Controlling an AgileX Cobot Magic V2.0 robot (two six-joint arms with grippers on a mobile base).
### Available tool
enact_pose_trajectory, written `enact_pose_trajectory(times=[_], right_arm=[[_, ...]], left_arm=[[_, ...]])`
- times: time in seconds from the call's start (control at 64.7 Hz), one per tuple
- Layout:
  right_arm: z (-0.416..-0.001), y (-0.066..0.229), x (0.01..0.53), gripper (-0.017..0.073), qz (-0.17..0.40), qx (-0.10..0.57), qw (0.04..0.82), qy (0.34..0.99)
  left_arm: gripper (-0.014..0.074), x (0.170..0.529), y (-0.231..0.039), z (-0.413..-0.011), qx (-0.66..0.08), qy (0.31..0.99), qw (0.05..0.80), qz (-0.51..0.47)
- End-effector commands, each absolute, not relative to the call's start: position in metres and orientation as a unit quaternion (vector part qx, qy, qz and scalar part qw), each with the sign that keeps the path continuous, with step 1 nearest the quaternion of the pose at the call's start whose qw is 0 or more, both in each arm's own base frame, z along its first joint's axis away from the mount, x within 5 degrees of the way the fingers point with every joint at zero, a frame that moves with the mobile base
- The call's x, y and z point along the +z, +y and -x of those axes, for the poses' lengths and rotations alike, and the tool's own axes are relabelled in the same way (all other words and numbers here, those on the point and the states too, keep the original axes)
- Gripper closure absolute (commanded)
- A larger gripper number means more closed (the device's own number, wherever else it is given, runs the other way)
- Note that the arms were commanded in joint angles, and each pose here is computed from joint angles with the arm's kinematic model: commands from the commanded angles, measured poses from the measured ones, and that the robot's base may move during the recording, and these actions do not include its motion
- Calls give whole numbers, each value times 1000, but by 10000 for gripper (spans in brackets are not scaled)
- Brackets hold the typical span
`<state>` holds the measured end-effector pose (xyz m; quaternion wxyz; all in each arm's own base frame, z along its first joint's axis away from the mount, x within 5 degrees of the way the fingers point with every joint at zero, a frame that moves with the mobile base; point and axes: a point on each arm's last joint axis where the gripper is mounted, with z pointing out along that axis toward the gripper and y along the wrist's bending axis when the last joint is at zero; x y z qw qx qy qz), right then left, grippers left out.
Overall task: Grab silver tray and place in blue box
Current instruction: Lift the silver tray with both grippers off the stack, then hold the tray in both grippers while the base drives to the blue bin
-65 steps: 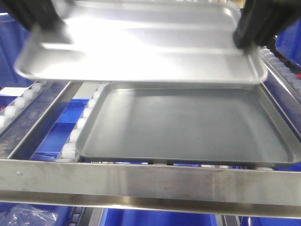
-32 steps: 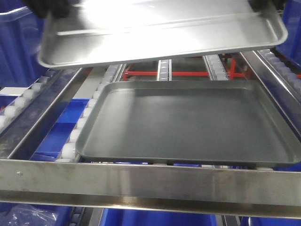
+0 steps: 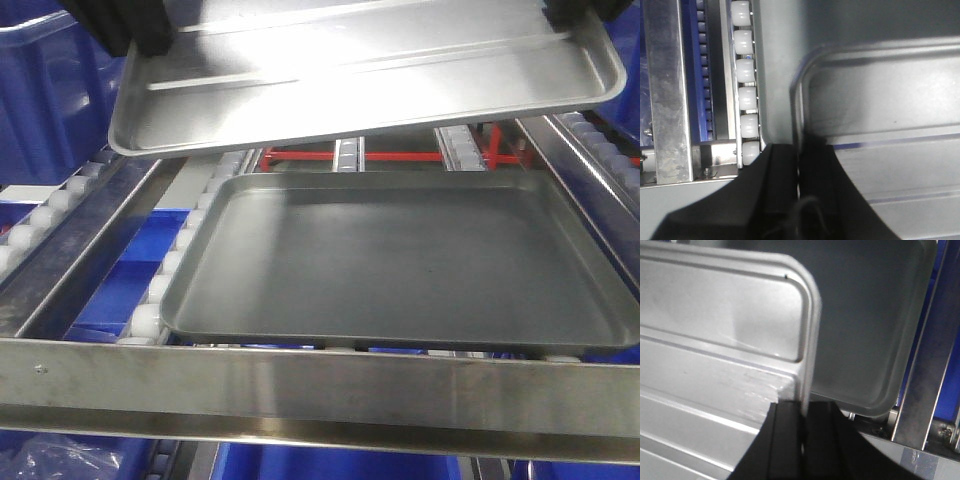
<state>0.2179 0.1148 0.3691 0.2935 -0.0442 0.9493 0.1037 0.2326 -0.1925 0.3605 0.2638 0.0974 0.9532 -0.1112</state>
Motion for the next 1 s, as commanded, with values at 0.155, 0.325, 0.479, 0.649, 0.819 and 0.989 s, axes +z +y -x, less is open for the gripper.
enact_pose_trajectory(times=[0.155,0.325,0.479,0.649,0.819,0.989], right_arm=[[-218,108,390,502,47,102,348,931],[-218,108,390,502,47,102,348,931],[-218,108,390,502,47,102,348,931],[-218,108,390,502,46,102,348,931],[-218,108,390,502,46,102,348,931],[-218,108,390,502,46,102,348,931]], left_arm=[[692,378,-187,-228,-105,943,295,-114],[692,378,-187,-228,-105,943,295,-114],[692,378,-187,-228,-105,943,295,-114],[692,378,-187,-228,-105,943,295,-114],[692,378,-187,-228,-105,943,295,-114],[692,378,-187,-228,-105,943,295,-114]])
